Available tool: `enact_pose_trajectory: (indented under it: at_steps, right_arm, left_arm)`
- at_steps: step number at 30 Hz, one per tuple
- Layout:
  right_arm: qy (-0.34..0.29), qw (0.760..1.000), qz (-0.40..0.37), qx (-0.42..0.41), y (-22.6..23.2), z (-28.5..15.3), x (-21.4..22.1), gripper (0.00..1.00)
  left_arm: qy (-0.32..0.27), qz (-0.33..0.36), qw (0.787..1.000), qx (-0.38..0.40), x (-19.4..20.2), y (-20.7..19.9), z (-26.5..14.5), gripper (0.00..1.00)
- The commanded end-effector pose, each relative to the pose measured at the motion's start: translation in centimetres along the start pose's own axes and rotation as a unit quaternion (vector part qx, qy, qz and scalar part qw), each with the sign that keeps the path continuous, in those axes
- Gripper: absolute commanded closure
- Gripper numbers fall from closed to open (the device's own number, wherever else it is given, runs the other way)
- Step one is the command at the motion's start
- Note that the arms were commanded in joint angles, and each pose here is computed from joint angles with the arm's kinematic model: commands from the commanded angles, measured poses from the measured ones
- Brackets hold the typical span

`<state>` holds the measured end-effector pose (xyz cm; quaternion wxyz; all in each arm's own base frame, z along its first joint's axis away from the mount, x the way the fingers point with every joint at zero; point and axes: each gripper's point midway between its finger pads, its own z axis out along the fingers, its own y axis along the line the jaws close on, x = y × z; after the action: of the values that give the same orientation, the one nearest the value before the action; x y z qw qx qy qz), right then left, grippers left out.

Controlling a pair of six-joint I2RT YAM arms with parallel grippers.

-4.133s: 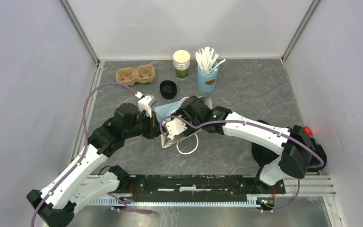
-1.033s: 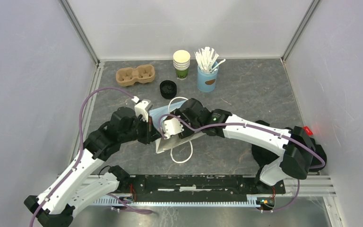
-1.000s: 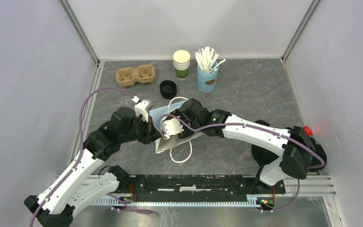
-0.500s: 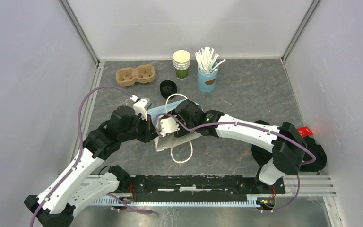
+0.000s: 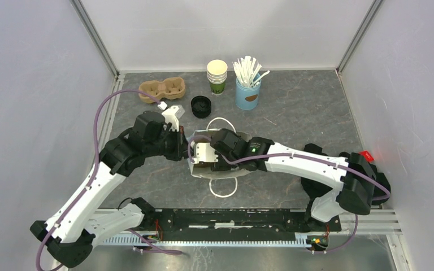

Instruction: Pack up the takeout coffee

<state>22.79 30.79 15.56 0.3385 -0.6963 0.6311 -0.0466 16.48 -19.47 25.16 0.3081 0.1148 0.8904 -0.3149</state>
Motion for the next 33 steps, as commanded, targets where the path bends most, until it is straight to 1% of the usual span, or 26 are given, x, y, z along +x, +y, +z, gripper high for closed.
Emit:
enact_pose_trajectory:
  at_steps: [1, 5, 9, 14, 16, 23, 26, 29, 33]
  right_arm:
    - [0.034, 0.993, 0.083, -0.078, 4.7, -2.2, 1.7, 0.8]
    - [0.05, 0.984, 0.117, -0.124, 7.1, -3.6, 2.7, 0.8]
    - [0.081, 0.974, 0.129, -0.167, 9.0, -4.6, 3.9, 0.79]
    - [0.103, 0.964, 0.14, -0.199, 10.2, -4.8, 4.0, 0.78]
    - [0.108, 0.965, 0.136, -0.199, 10.4, -4.1, 4.2, 0.77]
    - [0.126, 0.969, 0.081, -0.197, 9.6, -0.3, 4.0, 0.77]
    - [0.128, 0.97, 0.073, -0.194, 9.2, 1.7, 4.1, 0.78]
    - [0.131, 0.967, 0.075, -0.205, 9.7, 3.7, 5.2, 0.78]
    - [0.144, 0.963, 0.072, -0.216, 11.3, 5.2, 7.2, 0.78]
  left_arm:
    - [0.01, -0.045, 0.998, 0.045, -1.3, -3.1, -1.1, 0.98]
    - [0.015, -0.076, 0.995, 0.06, -2.5, -4.6, -1.2, 0.98]
    - [0.007, -0.105, 0.993, 0.06, -3.8, -5.3, -1.1, 0.98]
    - [-0.01, -0.126, 0.992, 0.028, -4.9, -4.4, -0.2, 0.98]
    - [-0.021, -0.126, 0.992, 0.006, -5.2, -3.6, 0.1, 0.98]
    - [-0.052, -0.113, 0.99, -0.067, -5.5, -0.6, -0.1, 0.98]
    - [-0.061, -0.11, 0.987, -0.098, -5.3, 0.7, -0.4, 0.96]
    - [-0.07, -0.108, 0.983, -0.131, -5.2, 2.1, -0.5, 0.96]
    - [-0.076, -0.102, 0.981, -0.145, -5.4, 2.7, -0.1, 0.97]
